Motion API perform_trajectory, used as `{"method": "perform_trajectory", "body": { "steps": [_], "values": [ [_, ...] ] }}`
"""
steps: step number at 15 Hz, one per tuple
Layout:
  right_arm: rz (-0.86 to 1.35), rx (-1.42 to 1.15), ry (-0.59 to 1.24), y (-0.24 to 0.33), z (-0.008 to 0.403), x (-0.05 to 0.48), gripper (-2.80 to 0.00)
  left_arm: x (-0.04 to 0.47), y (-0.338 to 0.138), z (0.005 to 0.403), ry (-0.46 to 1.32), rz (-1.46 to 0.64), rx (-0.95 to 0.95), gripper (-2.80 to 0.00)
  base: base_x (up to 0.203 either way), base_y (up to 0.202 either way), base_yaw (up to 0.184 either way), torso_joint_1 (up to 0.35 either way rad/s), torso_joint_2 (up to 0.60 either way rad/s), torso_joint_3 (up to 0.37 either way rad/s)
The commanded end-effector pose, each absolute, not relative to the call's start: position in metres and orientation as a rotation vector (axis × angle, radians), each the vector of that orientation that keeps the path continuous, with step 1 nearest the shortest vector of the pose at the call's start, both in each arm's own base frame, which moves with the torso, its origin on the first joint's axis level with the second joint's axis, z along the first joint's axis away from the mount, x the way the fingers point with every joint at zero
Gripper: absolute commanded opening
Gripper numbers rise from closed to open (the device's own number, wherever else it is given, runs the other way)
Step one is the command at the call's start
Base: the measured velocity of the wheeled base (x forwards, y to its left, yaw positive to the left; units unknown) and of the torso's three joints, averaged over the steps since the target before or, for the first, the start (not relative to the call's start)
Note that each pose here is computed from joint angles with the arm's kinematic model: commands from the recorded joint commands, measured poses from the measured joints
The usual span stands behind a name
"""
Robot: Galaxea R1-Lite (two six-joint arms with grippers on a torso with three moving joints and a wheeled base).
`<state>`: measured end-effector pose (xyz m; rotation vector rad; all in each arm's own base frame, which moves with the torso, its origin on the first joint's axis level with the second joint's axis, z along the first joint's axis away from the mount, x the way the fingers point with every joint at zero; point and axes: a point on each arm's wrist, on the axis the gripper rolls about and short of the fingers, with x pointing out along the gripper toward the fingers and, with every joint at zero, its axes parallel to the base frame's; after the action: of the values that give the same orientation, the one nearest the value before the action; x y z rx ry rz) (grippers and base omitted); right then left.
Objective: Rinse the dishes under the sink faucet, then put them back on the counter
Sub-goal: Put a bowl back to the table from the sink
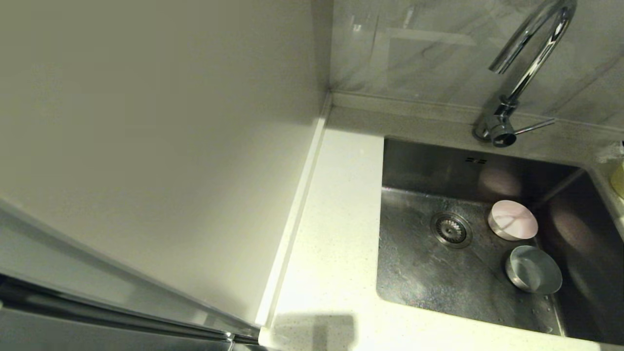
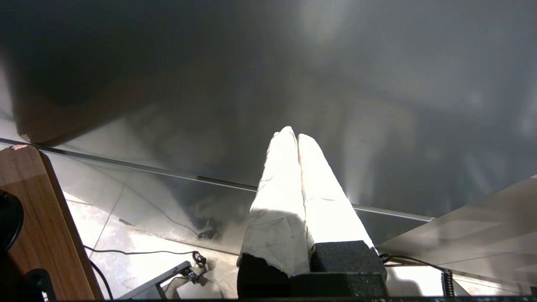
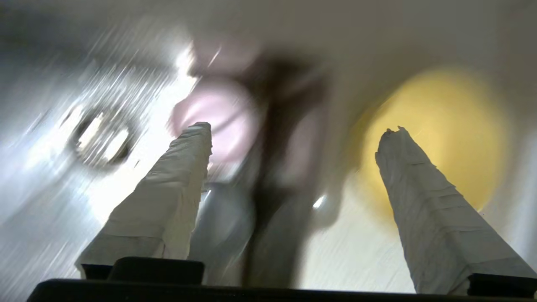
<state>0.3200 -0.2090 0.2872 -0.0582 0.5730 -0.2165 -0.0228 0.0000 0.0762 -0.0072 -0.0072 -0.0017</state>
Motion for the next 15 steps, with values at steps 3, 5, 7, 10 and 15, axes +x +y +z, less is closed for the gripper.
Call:
{"method": "perform_trajectory", "body": {
  "steps": [3,5,7,10,15],
  "values": [
    [-0.032,-0.122,0.774,-0.184,0.277,0.288,0.0,-0.023,0.0,0.075,-0.005,-0.002,-0.008,-2.8,0.0,0.0,0.0,0.0,0.0,0.0],
    [0.056,-0.186,0.849,-0.178,0.265,0.286,0.0,-0.023,0.0,0.075,-0.005,-0.002,-0.008,-2.8,0.0,0.0,0.0,0.0,0.0,0.0],
    [0.106,-0.197,0.878,-0.172,0.253,0.291,0.0,-0.023,0.0,0.075,-0.005,-0.002,-0.008,-2.8,0.0,0.0,0.0,0.0,0.0,0.0],
    [0.117,-0.159,0.935,-0.175,0.235,0.289,0.0,-0.023,0.0,0.075,-0.005,-0.002,-0.008,-2.8,0.0,0.0,0.0,0.0,0.0,0.0],
    [0.144,-0.129,1.103,-0.191,0.164,0.308,0.0,-0.023,0.0,0.075,-0.005,-0.002,-0.008,-2.8,0.0,0.0,0.0,0.0,0.0,0.0]
  ]
}}
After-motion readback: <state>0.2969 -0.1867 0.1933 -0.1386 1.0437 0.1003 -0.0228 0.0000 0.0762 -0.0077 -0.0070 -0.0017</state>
